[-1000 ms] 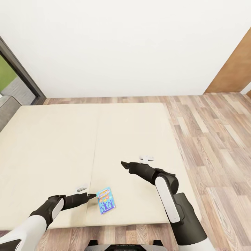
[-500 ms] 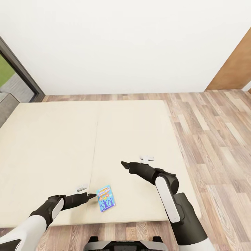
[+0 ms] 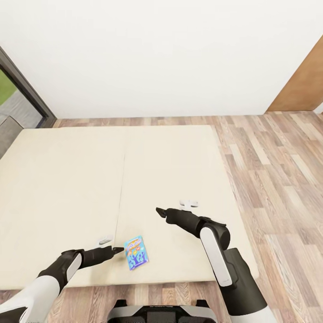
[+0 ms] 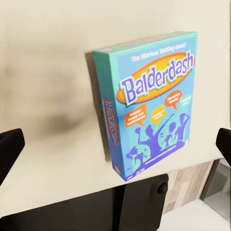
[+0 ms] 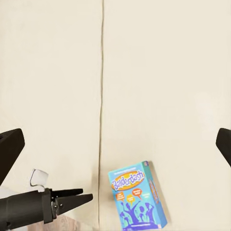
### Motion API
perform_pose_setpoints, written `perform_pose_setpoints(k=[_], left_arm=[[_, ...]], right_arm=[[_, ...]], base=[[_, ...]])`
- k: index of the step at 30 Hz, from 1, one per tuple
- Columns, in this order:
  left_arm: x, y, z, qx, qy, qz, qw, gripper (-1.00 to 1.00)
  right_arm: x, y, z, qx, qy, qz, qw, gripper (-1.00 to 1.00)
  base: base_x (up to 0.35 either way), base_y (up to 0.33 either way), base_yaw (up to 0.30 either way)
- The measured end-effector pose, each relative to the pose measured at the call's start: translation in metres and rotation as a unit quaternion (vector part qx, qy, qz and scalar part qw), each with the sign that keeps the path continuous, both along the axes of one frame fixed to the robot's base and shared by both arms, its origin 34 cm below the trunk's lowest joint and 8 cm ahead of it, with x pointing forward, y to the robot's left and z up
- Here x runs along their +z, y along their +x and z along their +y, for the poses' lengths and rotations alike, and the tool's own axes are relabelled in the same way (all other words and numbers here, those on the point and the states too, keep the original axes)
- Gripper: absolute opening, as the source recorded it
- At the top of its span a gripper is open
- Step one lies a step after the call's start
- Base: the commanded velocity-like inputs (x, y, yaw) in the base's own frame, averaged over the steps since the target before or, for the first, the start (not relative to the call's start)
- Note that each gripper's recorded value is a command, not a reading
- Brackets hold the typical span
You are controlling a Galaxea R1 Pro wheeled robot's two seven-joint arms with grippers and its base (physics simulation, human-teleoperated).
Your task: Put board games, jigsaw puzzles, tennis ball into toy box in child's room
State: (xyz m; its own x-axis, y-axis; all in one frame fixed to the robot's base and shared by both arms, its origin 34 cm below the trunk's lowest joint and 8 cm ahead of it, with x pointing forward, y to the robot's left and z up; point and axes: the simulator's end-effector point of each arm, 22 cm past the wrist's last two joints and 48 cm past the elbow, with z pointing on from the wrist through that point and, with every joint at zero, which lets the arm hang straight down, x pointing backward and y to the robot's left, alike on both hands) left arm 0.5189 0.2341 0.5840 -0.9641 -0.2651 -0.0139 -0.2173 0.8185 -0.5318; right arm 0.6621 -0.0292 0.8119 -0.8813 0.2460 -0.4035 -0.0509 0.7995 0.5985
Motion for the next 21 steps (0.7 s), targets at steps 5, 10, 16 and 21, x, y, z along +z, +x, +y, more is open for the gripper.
perform_pose_setpoints(k=[5, 10, 16, 21], left_arm=[[0.004, 0.021, -0.001, 0.002, -0.006, -0.011, 0.9999, 1.0], [0.003, 0.026, -0.001, 0.003, -0.008, -0.008, 0.9999, 1.0], [0.001, 0.027, 0.004, 0.003, -0.004, -0.008, 1.0, 1.0], [-0.001, 0.03, 0.005, 0.002, -0.003, -0.01, 0.9999, 1.0]], right_arm=[[-0.005, -0.001, -0.002, 0.0, -0.001, 0.004, 1.0, 1.0], [-0.008, -0.002, -0.001, 0.0, 0.0, 0.007, 1.0, 1.0], [-0.014, -0.004, -0.001, -0.001, -0.001, 0.011, 0.9999, 1.0], [-0.019, -0.005, -0.004, -0.003, -0.002, 0.015, 0.9999, 1.0]], base=[[0.0, 0.0, 0.0], [0.0, 0.0, 0.0], [0.0, 0.0, 0.0], [0.0, 0.0, 0.0]])
